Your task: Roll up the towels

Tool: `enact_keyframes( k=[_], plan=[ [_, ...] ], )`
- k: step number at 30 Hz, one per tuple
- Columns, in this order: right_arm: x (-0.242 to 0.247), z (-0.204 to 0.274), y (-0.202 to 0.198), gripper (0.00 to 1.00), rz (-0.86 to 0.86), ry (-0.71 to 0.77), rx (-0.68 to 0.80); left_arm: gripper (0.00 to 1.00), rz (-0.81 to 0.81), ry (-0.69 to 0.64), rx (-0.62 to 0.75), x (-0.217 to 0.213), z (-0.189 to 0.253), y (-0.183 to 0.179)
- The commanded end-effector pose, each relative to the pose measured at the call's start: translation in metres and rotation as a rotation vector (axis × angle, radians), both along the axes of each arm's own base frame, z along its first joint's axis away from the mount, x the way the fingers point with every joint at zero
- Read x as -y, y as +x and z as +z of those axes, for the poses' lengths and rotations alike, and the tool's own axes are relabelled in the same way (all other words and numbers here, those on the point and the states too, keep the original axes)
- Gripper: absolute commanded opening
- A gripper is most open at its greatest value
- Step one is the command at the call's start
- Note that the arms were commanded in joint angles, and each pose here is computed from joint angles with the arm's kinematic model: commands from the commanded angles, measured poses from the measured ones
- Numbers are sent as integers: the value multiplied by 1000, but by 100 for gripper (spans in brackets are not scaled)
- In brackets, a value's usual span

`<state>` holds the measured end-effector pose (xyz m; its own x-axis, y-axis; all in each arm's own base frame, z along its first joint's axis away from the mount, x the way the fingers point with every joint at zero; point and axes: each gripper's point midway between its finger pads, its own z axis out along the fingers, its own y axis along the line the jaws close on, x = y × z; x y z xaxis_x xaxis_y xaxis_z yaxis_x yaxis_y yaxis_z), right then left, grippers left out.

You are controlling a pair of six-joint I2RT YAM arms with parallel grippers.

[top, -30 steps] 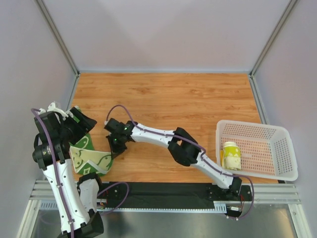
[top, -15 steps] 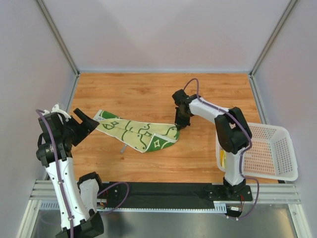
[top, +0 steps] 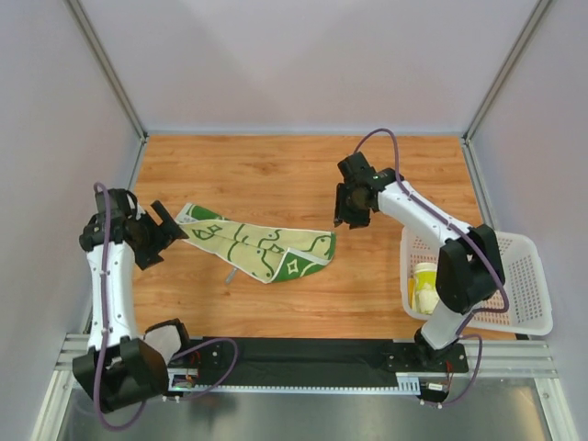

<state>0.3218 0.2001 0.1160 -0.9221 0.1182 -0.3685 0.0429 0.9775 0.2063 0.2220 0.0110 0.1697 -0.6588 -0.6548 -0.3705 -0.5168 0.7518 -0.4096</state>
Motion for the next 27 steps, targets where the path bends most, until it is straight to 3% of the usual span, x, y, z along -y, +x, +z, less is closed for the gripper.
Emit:
enact_keyframes(
  k=[1, 13, 27],
  plan=[
    [2, -23, 5, 45, 14, -21, -40, 95, 11, 39, -24, -12, -9, 16],
    [-10, -54, 14, 42, 53, -18, -120, 93, 86, 52, -110, -48, -48, 92],
    [-6, -40, 6, 40, 97, -16, -103, 79, 115, 52, -142, -46, -80, 158]
  ],
)
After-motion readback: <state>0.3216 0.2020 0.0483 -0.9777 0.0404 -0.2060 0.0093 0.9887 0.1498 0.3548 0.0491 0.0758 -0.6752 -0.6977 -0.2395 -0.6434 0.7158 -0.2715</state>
